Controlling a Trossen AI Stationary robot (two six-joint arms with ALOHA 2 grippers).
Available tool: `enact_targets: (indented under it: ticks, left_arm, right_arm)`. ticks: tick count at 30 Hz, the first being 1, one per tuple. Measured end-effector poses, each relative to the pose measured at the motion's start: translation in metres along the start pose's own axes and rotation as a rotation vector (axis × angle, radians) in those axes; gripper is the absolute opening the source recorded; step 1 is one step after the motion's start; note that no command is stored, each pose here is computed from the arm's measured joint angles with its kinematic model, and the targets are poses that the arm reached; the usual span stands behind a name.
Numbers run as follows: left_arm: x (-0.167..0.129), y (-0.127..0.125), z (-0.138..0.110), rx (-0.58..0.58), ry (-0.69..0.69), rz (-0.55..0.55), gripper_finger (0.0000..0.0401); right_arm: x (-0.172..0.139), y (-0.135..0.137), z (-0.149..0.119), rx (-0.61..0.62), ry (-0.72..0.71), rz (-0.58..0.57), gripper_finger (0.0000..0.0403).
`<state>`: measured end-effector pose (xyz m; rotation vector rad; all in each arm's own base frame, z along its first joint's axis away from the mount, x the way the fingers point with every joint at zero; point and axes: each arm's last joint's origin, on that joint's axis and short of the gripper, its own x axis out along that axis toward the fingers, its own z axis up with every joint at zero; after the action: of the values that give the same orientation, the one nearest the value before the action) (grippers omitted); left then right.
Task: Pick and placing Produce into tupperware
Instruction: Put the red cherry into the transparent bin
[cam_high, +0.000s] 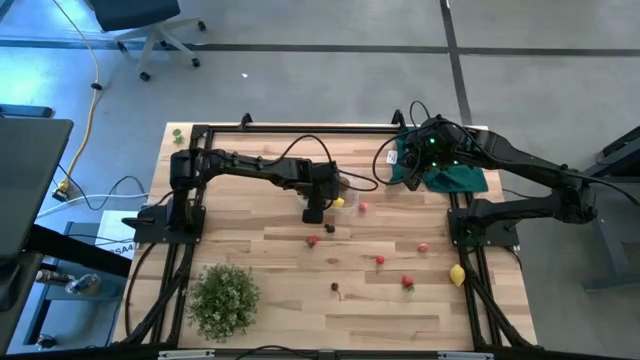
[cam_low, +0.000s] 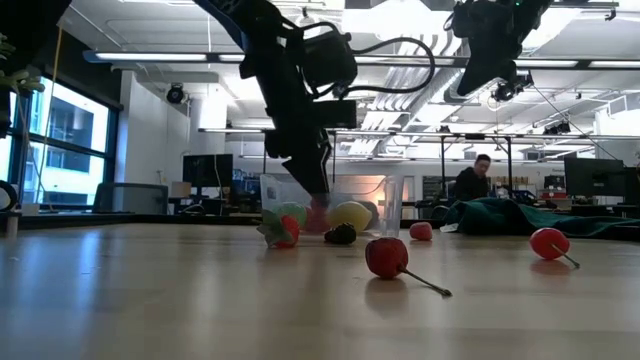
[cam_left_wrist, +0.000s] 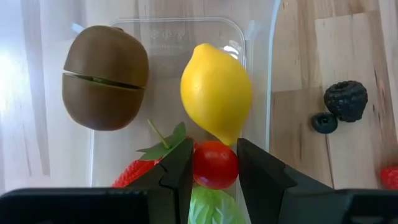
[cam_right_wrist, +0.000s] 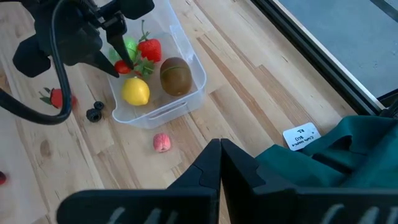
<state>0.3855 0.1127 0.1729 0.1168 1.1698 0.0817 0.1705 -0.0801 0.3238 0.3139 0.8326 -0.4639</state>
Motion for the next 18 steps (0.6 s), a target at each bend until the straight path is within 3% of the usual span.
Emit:
enact_targets:
  ticks: [13, 18]
  left_arm:
    - [0.0000, -0.0002, 0.0000, 0.000, 0.000, -0.001, 0.0102]
    - [0.0000, -0.0002, 0.0000, 0.000, 0.001, 0.000, 0.0131]
  right_arm:
    - [0.0000, 0.0000, 0.0000, 0.000, 0.000, 0.000, 0.0000]
    - [0.0000, 0.0000, 0.0000, 0.000, 0.000, 0.000, 0.0000]
